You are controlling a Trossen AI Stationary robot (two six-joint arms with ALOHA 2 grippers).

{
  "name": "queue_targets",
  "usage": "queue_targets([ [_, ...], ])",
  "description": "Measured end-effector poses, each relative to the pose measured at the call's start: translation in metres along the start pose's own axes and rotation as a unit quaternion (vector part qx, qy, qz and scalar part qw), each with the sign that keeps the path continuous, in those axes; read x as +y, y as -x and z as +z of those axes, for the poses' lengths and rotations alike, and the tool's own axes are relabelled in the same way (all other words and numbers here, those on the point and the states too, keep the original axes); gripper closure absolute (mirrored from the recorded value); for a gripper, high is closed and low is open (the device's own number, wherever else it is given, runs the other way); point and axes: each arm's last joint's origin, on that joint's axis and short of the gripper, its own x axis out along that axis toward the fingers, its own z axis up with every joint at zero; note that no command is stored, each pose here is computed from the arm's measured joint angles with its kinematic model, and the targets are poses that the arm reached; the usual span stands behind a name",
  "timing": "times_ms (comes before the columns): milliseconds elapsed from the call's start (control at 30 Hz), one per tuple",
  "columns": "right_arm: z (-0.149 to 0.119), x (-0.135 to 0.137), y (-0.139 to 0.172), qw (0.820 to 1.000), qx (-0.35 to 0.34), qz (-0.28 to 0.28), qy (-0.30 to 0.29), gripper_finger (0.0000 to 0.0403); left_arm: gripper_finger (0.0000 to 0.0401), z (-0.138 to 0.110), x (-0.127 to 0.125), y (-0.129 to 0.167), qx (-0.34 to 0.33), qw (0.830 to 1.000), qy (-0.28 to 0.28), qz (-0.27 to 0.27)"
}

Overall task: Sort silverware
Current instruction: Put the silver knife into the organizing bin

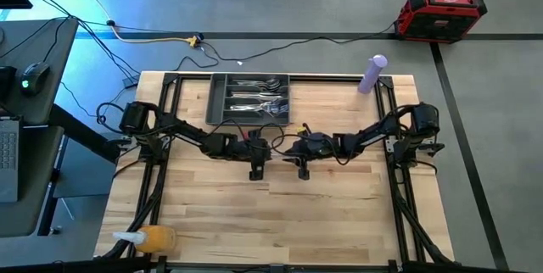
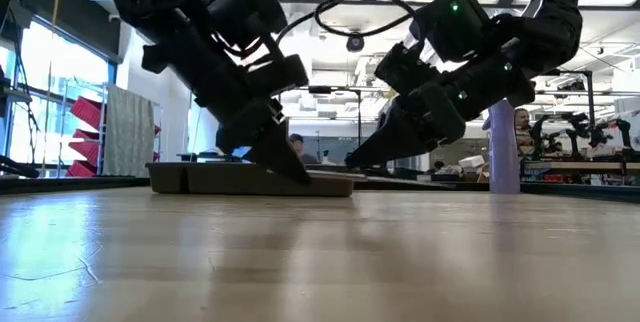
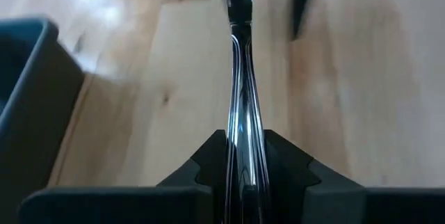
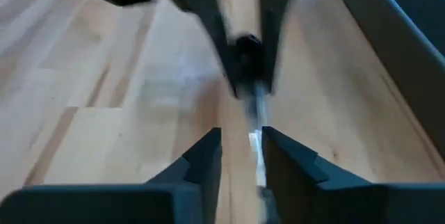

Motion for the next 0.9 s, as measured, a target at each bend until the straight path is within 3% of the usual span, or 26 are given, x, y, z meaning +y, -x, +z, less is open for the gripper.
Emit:
queue_targets([
  [167, 0.024, -0.001, 0.020, 0.999, -0.033, -0.003, 0.041, 0.0260, 0.0350, -0.001, -0.001, 0.002, 0.009, 1.000, 0.004, 0.010],
  [367, 0.078, -0.004, 0.101, 0.991, -0.111, -0.044, 0.066, 0.0237, 0.0350, 0.014, 0.014, 0.035, -0.001, 0.998, -0.006, 0.059],
  [500, 0.095, -0.001, 0.155, 0.983, -0.164, -0.058, 0.063, 0.0249, 0.0350, 0.023, 0.047, 0.071, 0.023, 0.992, -0.018, 0.124],
  [633, 0.097, 0.003, 0.182, 0.979, -0.184, -0.061, 0.064, 0.0259, 0.0350, 0.047, 0.097, 0.113, 0.042, 0.986, -0.012, 0.161],
  [800, 0.098, 0.003, 0.185, 0.976, -0.183, -0.070, 0.091, 0.0261, 0.0350, 0.060, 0.165, 0.137, 0.149, 0.981, -0.002, 0.124],
  [900, 0.097, 0.000, 0.181, 0.975, -0.173, -0.084, 0.109, 0.0261, 0.0350, 0.056, 0.194, 0.129, 0.241, 0.965, -0.035, 0.095],
])
